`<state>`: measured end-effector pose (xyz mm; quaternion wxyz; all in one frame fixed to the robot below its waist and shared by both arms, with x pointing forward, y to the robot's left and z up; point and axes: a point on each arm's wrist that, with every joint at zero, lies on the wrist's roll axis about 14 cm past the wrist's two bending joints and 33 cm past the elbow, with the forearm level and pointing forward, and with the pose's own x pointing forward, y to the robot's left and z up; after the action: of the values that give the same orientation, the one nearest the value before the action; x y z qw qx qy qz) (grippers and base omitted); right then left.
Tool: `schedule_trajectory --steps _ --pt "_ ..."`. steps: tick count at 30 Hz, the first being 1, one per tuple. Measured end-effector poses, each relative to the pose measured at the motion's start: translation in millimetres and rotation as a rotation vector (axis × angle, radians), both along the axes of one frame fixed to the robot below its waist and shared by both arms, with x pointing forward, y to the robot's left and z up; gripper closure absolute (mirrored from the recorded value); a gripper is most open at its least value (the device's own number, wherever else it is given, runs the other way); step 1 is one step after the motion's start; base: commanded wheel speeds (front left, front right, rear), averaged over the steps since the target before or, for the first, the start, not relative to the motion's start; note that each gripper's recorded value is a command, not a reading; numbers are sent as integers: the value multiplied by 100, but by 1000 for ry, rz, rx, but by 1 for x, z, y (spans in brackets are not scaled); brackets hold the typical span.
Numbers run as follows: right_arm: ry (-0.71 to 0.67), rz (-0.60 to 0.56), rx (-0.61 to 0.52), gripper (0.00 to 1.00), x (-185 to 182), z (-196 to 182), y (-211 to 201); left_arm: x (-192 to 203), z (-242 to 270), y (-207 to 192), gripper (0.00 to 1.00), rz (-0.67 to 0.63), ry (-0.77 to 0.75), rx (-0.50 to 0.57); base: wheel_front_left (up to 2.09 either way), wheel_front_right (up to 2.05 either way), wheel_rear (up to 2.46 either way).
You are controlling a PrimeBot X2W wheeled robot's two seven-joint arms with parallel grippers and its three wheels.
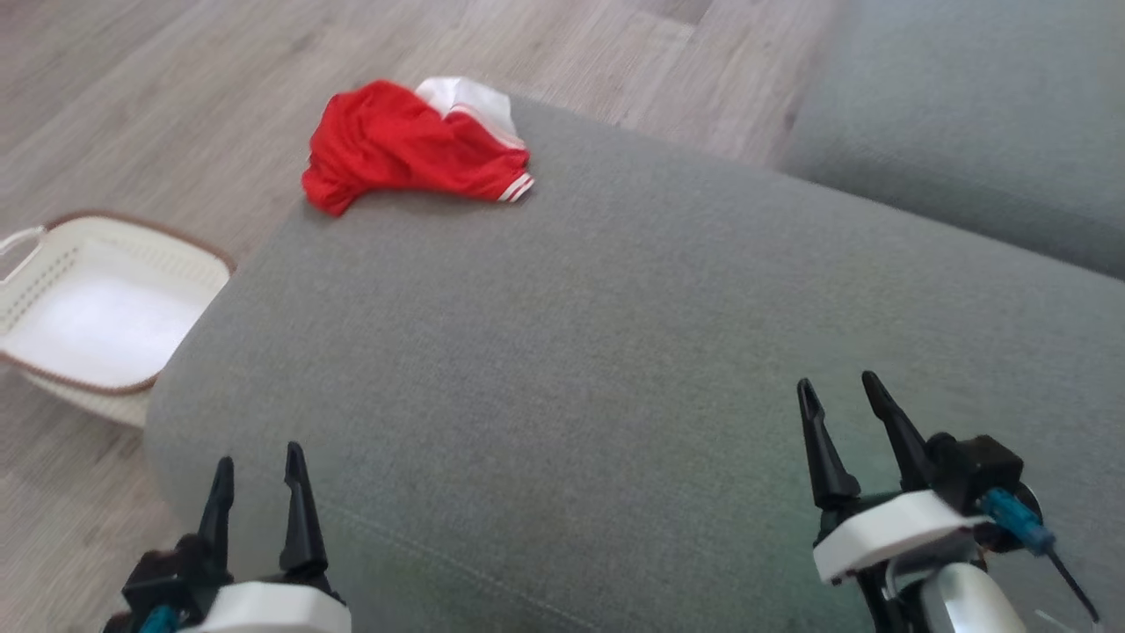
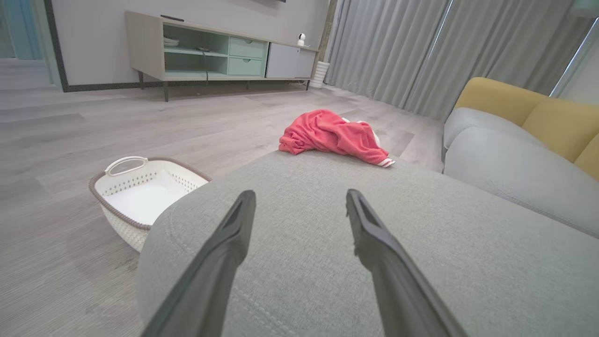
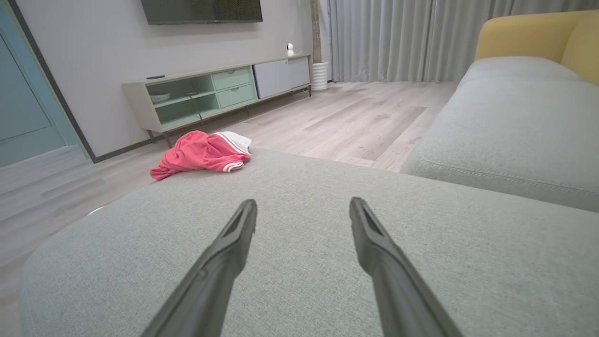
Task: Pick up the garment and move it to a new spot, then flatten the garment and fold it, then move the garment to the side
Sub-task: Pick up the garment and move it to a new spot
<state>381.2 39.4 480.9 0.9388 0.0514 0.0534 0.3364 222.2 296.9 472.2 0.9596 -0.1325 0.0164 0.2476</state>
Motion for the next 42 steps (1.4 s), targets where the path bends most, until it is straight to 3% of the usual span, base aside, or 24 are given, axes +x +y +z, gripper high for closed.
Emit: schedule_trajectory --steps 13,18,26,29,37,42 --pt "27 52 -19 0 2 -14 17 -13 -2 12 0 72 18 0 0 0 0" --pt "-3 16 -33 0 22 -8 9 -4 18 35 0 88 7 72 0 0 0" --pt "-47 -46 -82 0 73 -5 -3 118 141 93 0 -18 -117 402 0 0 0" --pt "-45 -92 -104 0 90 -11 -17 174 161 97 0 -75 -108 444 0 0 0" --pt "-15 -224 -168 0 108 -33 -70 295 116 99 0 -171 115 404 0 0 0" --pt "-9 -283 -210 0 113 -42 -95 332 53 86 0 -243 297 346 0 0 0"
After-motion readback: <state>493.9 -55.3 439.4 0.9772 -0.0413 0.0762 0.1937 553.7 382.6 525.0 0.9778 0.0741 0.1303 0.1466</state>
